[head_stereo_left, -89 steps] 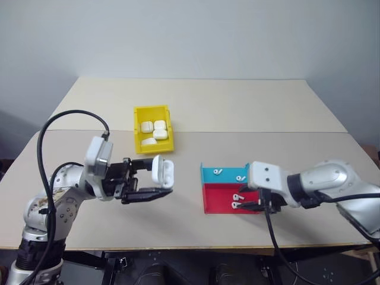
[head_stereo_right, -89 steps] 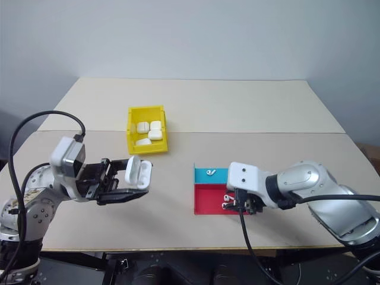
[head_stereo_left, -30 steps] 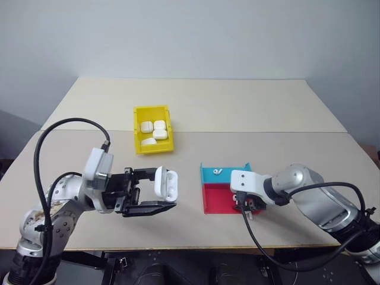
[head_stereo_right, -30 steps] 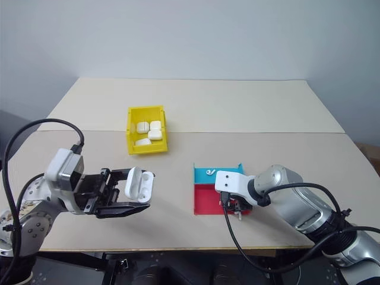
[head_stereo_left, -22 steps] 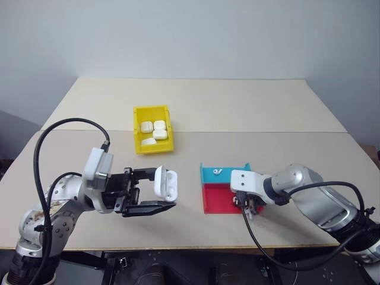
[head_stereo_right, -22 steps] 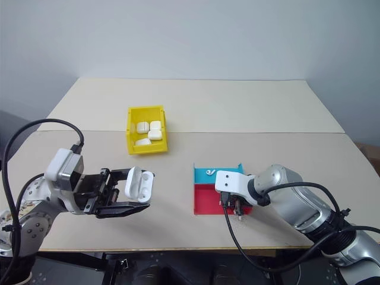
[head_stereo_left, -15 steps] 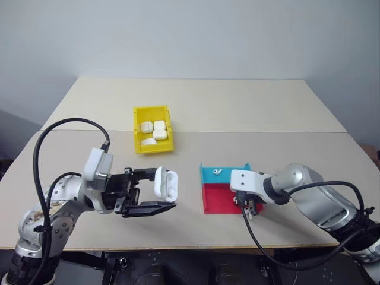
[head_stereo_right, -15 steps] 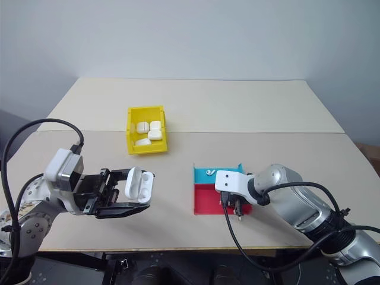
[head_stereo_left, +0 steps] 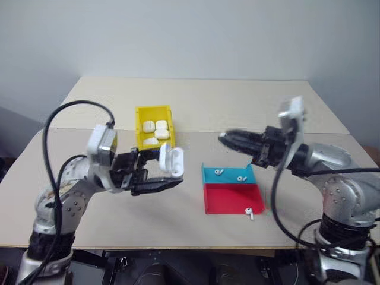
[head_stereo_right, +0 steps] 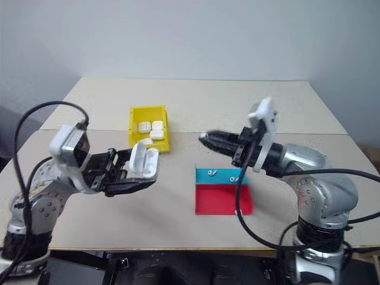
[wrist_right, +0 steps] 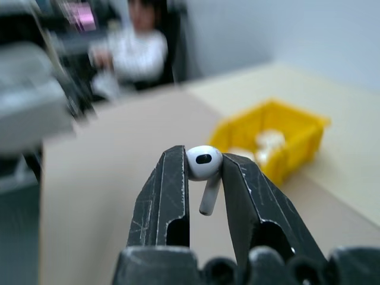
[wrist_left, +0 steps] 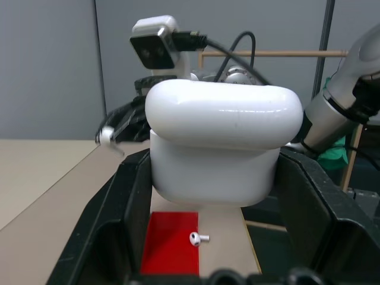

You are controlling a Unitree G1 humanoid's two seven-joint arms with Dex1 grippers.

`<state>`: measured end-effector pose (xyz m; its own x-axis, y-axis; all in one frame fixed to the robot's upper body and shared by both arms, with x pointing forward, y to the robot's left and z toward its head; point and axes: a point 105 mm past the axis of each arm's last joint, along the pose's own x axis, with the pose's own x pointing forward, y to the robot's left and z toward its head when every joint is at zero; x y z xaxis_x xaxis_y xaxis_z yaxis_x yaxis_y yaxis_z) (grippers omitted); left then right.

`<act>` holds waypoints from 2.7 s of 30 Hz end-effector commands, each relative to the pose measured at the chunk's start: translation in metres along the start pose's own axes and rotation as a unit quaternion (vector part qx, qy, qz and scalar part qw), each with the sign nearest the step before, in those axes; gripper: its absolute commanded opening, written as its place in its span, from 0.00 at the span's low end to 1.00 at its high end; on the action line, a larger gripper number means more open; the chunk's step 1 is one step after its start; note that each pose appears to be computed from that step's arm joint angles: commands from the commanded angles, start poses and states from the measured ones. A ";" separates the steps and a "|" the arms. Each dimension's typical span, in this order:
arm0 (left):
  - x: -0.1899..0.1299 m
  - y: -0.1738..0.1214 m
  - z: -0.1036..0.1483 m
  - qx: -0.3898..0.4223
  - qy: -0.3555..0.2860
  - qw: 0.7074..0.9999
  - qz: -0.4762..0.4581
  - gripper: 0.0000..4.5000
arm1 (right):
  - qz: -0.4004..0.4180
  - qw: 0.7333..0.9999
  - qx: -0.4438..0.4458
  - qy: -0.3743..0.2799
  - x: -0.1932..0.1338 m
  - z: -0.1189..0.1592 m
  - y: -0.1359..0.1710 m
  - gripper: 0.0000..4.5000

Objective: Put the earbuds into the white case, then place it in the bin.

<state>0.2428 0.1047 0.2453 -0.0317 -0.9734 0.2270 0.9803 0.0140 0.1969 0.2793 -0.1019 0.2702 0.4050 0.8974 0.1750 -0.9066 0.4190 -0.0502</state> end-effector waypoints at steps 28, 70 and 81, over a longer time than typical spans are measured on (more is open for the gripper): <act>0.028 0.023 -0.005 -0.011 -0.012 0.999 -0.036 0.62 | 0.059 0.997 -0.029 -0.045 0.035 0.001 0.043 0.14; -0.011 0.001 0.007 0.046 0.000 0.996 0.082 0.62 | 0.369 0.719 -0.427 0.405 0.036 -0.073 -0.064 0.86; -0.022 -0.018 0.012 0.061 0.009 0.987 0.146 0.62 | 0.421 0.593 -0.499 0.472 0.053 -0.116 -0.075 0.52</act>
<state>0.2315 0.1276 0.2359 0.2654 -0.9299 0.2548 0.9308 0.3161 0.1838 0.3783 -0.0737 0.1580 0.1235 0.3312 -0.9354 -0.5509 -0.7611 -0.3422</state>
